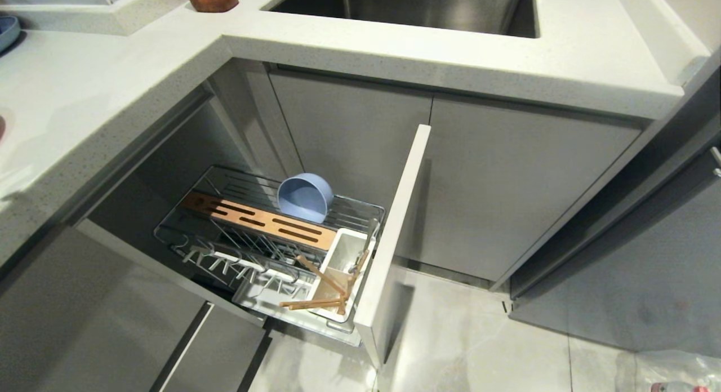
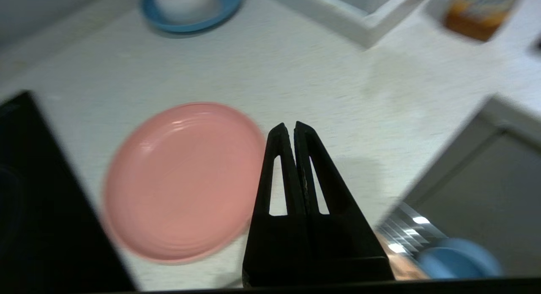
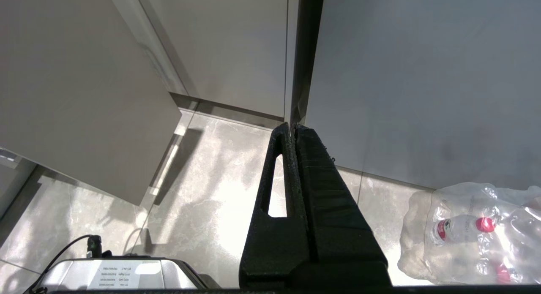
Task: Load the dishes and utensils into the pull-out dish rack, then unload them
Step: Take the bowl out of the cupboard
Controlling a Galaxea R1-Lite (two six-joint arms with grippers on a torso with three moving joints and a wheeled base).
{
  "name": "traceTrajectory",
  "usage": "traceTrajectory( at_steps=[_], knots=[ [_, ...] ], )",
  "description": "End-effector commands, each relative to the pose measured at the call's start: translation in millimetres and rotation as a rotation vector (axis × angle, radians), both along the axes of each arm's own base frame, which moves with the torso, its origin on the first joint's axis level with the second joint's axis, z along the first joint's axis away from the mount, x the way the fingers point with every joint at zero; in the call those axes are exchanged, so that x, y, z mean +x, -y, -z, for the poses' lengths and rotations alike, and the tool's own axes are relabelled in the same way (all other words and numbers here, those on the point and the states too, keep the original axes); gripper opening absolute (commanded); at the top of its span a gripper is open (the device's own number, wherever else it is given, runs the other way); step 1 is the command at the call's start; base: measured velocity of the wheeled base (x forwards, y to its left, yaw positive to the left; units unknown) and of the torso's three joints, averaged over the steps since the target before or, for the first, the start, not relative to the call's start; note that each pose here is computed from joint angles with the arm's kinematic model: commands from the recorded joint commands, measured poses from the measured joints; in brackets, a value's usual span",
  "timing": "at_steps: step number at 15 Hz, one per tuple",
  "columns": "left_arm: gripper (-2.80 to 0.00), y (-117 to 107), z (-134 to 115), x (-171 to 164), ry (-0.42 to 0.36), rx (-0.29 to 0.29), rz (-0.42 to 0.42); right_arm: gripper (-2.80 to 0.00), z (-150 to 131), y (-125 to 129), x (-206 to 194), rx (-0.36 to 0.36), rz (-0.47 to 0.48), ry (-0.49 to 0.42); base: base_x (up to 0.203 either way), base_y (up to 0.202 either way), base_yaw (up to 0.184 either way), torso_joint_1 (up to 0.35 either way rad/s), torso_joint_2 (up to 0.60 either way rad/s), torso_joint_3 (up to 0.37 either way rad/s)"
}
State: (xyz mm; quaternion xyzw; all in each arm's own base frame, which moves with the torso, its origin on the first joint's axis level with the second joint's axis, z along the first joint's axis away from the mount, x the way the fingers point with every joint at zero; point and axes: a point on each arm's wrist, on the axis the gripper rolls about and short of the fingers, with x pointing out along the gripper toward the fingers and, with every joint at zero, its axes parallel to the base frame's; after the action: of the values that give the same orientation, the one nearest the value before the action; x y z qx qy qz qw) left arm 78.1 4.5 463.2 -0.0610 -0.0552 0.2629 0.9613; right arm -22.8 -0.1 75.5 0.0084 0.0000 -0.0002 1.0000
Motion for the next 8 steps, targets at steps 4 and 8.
traceTrajectory(
  at_steps=[4,8],
  knots=[
    [-2.80,18,0,1,0.090,-0.196,0.229,-2.80,0,0,0,0.001,0.000,-0.002,0.000,0.000,0.000,0.000,0.00,0.000],
    [-2.80,79,27,51,-0.090,-0.382,0.475,-2.80,0,0,0,0.000,0.000,-0.002,0.000,0.000,0.000,0.000,0.00,0.000]
  ],
)
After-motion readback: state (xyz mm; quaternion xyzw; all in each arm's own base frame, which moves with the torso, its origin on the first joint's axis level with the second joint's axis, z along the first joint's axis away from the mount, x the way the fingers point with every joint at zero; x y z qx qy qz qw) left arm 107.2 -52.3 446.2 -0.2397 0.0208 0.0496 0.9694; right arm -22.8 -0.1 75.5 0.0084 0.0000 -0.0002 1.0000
